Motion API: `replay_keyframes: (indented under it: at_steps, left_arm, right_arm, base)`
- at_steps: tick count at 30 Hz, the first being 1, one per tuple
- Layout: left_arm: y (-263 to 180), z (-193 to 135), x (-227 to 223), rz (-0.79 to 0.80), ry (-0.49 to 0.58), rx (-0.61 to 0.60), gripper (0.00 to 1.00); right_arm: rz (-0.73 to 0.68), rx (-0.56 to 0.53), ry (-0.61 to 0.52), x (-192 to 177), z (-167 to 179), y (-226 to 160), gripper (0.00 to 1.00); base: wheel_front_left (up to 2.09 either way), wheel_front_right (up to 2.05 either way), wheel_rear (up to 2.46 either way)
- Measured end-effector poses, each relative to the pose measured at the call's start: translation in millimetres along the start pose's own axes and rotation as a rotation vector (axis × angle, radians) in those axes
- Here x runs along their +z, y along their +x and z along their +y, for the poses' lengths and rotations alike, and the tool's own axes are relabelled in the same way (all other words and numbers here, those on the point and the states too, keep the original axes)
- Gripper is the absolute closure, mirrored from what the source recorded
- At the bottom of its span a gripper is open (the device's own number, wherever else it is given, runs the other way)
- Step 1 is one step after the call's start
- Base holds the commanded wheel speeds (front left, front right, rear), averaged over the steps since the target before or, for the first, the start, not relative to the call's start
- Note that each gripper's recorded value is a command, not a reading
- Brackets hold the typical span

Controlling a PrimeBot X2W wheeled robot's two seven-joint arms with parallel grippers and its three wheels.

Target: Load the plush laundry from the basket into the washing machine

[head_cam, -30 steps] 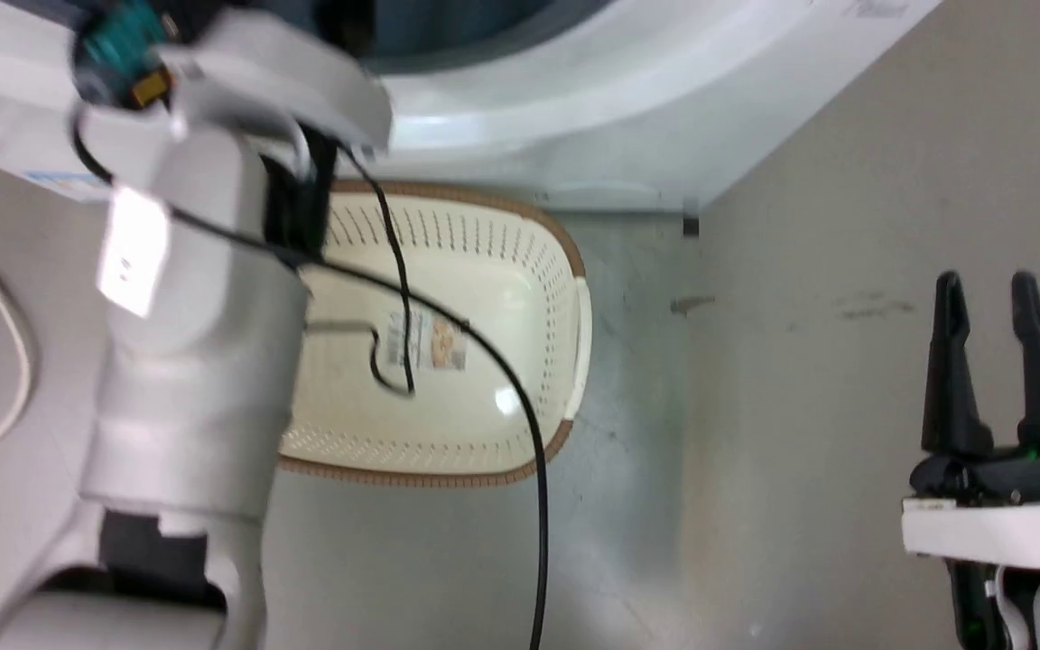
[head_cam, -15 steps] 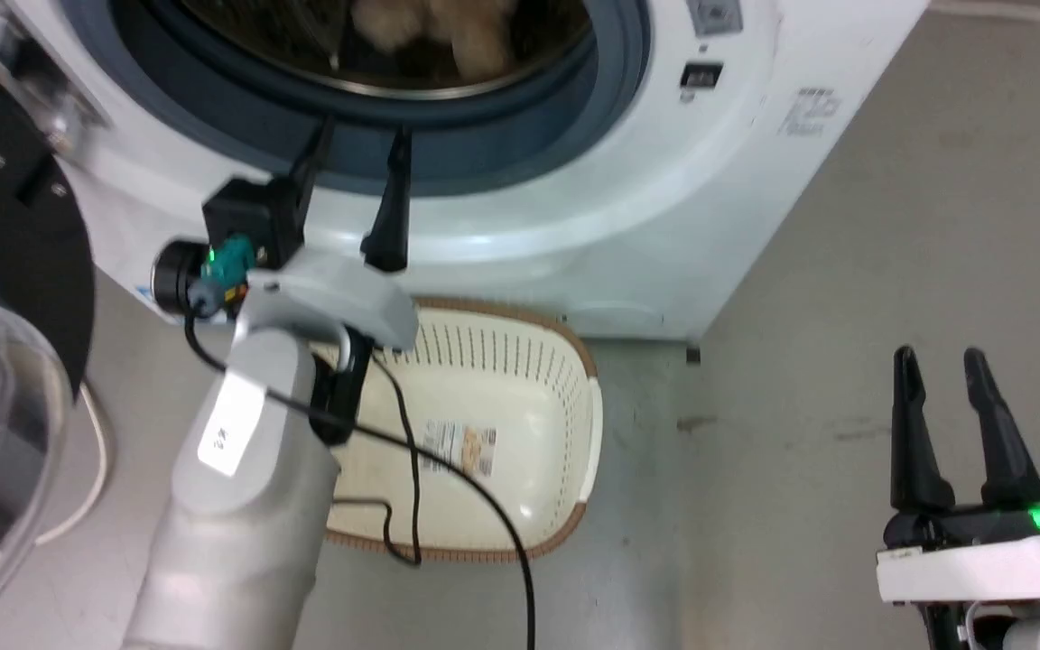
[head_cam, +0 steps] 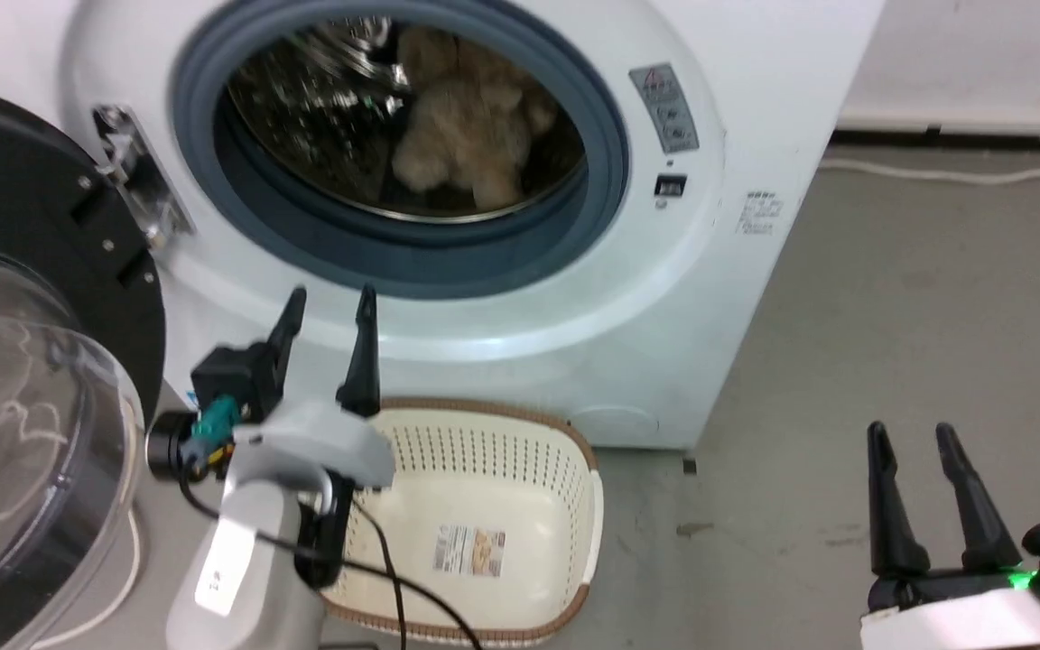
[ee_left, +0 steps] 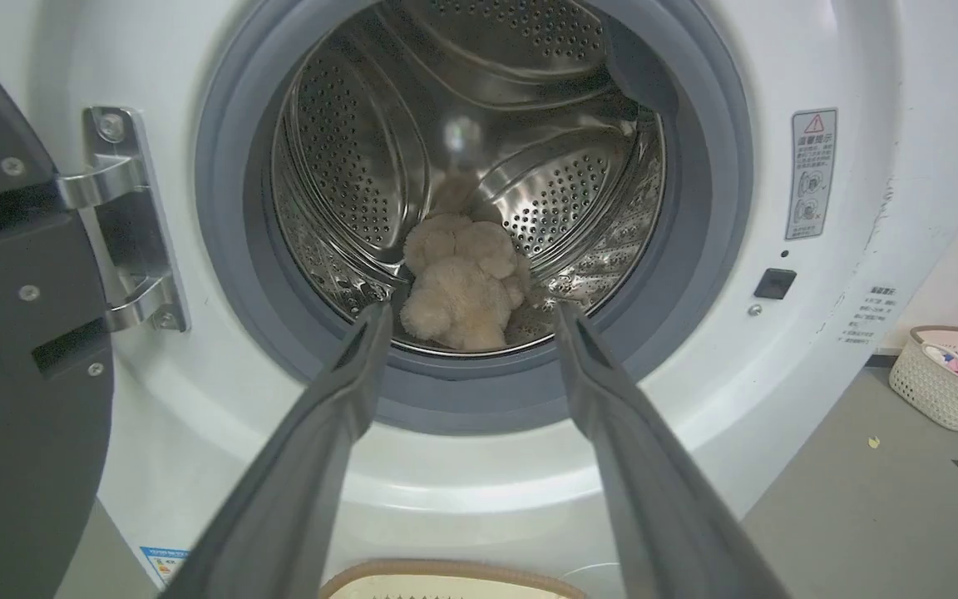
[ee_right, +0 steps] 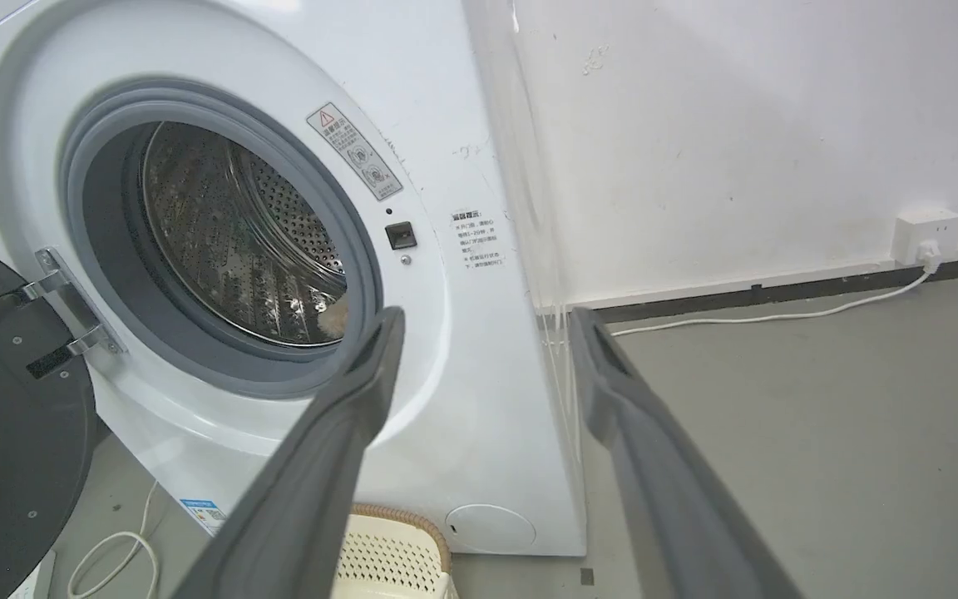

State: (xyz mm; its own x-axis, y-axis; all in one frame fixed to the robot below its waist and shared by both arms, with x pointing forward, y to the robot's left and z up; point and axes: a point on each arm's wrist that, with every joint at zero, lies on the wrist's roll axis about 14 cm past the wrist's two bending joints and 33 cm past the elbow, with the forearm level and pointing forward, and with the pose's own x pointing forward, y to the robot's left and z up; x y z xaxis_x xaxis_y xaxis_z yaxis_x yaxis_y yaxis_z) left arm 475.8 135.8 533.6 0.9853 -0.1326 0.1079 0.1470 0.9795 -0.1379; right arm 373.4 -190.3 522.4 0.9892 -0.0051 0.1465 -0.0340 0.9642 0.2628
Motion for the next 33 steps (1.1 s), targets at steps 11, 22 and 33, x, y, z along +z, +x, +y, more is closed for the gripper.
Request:
replay_keyframes:
  at_steps: [11, 22, 33]
  left_arm:
    - [-51.4, 8.6, 10.5, -0.016, -0.033, 0.061, 0.0]
    - [-95.7, 26.1, 10.9, -0.004, -0.006, 0.124, 0.0]
    - [-115.6, 22.2, 8.9, 0.032, 0.056, 0.091, 0.0]
  right_arm:
    - [-0.024, 0.028, -0.045, 14.0, 8.1, -16.9, 0.0]
    - [0.032, 0.034, -0.095, 6.6, 8.2, -27.5, 0.0]
    - [0.078, 0.042, -0.099, -2.0, 10.5, -32.1, 0.0]
  base:
    - [0.0, 0.0, 0.0]
    - [0.0, 0.0, 0.0]
    - [0.0, 0.0, 0.0]
